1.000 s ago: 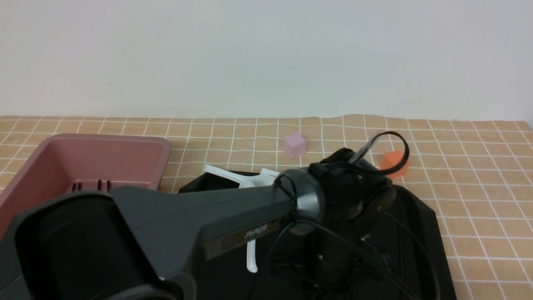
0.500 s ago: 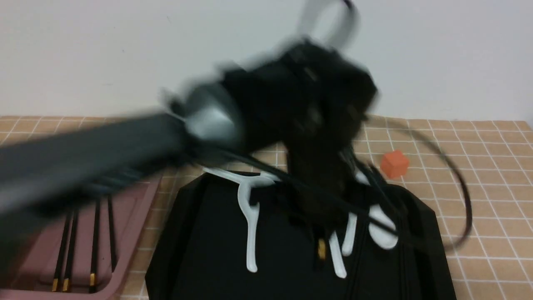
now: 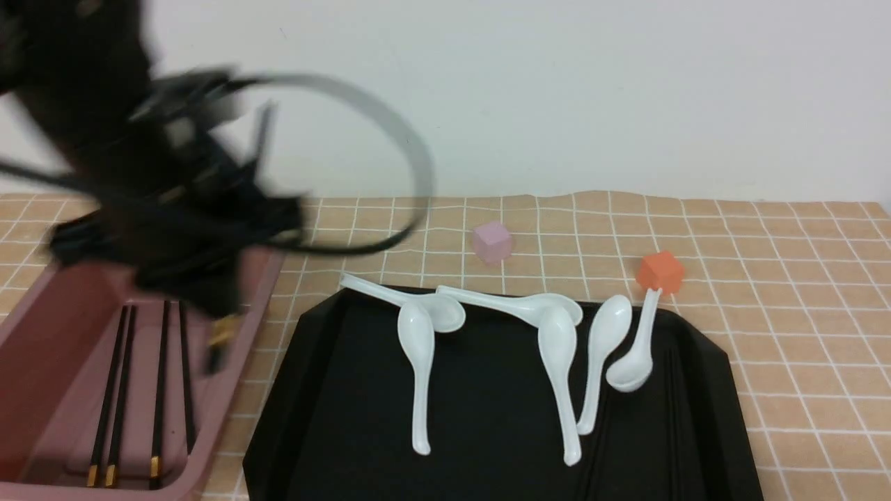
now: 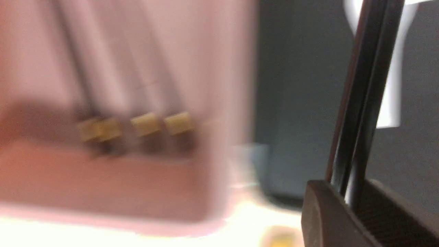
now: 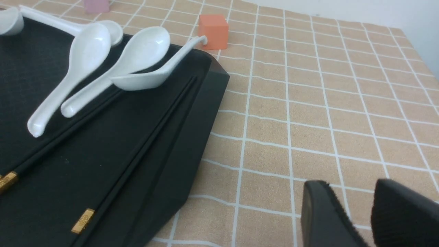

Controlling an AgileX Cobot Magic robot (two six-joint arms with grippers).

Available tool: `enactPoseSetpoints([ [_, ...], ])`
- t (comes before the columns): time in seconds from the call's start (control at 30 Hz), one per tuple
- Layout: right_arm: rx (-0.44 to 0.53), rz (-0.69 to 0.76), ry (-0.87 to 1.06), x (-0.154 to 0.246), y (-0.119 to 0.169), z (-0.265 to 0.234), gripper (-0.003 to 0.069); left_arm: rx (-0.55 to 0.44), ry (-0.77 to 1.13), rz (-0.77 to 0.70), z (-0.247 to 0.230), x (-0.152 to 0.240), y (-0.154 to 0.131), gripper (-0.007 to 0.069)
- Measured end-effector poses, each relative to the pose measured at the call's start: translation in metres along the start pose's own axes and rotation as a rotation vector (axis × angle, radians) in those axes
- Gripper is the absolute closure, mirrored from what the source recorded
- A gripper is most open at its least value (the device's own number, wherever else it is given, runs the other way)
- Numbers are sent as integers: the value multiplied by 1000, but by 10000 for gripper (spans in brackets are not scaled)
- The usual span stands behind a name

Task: On brown tablecloth take chopsticks from black tray and put them in box.
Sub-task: 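Place the chopsticks into the pink bin with the left gripper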

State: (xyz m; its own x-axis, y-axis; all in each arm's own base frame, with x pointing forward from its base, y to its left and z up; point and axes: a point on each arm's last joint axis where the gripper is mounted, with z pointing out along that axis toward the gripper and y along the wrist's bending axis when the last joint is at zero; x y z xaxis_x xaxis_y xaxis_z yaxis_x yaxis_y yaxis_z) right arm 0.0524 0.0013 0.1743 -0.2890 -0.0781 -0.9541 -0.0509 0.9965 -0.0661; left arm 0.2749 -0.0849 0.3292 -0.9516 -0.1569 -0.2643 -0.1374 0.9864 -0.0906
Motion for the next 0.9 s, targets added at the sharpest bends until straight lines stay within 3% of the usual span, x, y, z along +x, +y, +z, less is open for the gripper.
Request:
enactPoseSetpoints([
  [0.13,0,0,0,0,0,0,419,-72,54,-79,32,-2,56,522],
  [0.27,0,0,0,0,0,0,419,-76,9,-113,53,-10,80,522],
  [0.47,0,0,0,0,0,0,419,-83,3,-99,79,-21,86,518],
  [0.57,0,0,0,0,0,0,419,-89,34,-97,92,-23,86,476],
  [0.77,0,0,0,0,0,0,419,-47,53,-107,95,-23,82,313],
  [0.9,0,0,0,0,0,0,419,-47,61,-104,85,-18,82,309],
])
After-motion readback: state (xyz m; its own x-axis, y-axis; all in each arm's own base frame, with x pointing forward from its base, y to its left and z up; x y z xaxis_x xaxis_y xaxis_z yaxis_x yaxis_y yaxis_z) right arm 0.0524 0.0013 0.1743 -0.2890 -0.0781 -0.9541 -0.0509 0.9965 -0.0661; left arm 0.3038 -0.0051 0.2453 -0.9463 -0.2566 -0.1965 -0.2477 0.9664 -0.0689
